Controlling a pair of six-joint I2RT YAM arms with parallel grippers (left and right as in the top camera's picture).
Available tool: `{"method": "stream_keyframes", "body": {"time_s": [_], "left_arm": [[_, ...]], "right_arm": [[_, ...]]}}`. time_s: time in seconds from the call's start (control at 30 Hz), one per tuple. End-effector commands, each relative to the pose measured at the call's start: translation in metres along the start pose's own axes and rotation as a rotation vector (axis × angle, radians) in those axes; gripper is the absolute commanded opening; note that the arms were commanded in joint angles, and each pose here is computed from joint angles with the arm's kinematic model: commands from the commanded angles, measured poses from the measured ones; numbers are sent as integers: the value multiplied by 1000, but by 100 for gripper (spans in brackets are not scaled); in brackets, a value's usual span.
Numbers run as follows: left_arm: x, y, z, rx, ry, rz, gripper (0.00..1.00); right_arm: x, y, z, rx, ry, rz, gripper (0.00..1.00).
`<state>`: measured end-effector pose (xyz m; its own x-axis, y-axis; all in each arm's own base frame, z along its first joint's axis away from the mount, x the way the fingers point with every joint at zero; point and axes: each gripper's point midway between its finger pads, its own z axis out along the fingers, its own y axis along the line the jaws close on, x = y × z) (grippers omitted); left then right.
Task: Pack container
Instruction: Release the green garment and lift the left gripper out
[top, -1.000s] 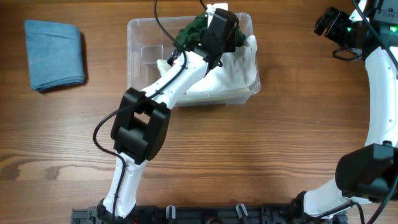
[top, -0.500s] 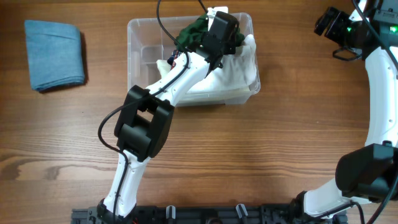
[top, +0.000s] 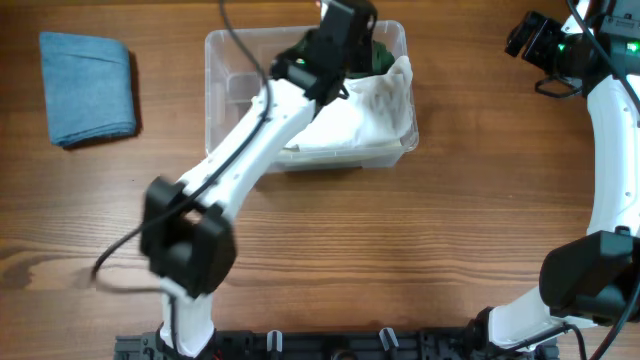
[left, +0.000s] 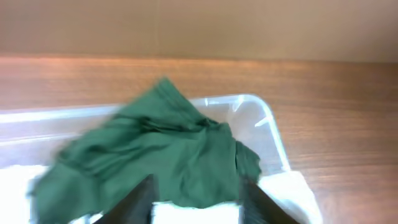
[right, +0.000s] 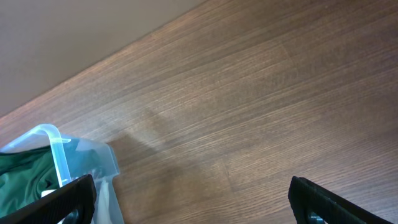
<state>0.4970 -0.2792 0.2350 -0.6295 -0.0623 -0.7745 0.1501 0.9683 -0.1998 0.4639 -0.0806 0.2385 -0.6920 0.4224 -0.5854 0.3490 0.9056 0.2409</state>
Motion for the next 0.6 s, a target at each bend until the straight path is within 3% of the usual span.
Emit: {"method": "stream_keyframes", "body": {"time_s": [0.0, 0.13, 0.47, 0.57], "left_arm": [[-34, 18, -55, -57, -72, 50, 77], [-38, 55, -84, -152, -45, 76, 85], [-29, 200, -99, -481, 69, -79, 88], [-29, 253, -97, -579, 86, -114, 84]], "right_arm": [[4, -3, 7, 11, 15, 15, 100], [4, -3, 7, 11, 15, 15, 100], [4, -3, 7, 11, 15, 15, 100], [4, -3, 7, 11, 15, 16, 100]]}}
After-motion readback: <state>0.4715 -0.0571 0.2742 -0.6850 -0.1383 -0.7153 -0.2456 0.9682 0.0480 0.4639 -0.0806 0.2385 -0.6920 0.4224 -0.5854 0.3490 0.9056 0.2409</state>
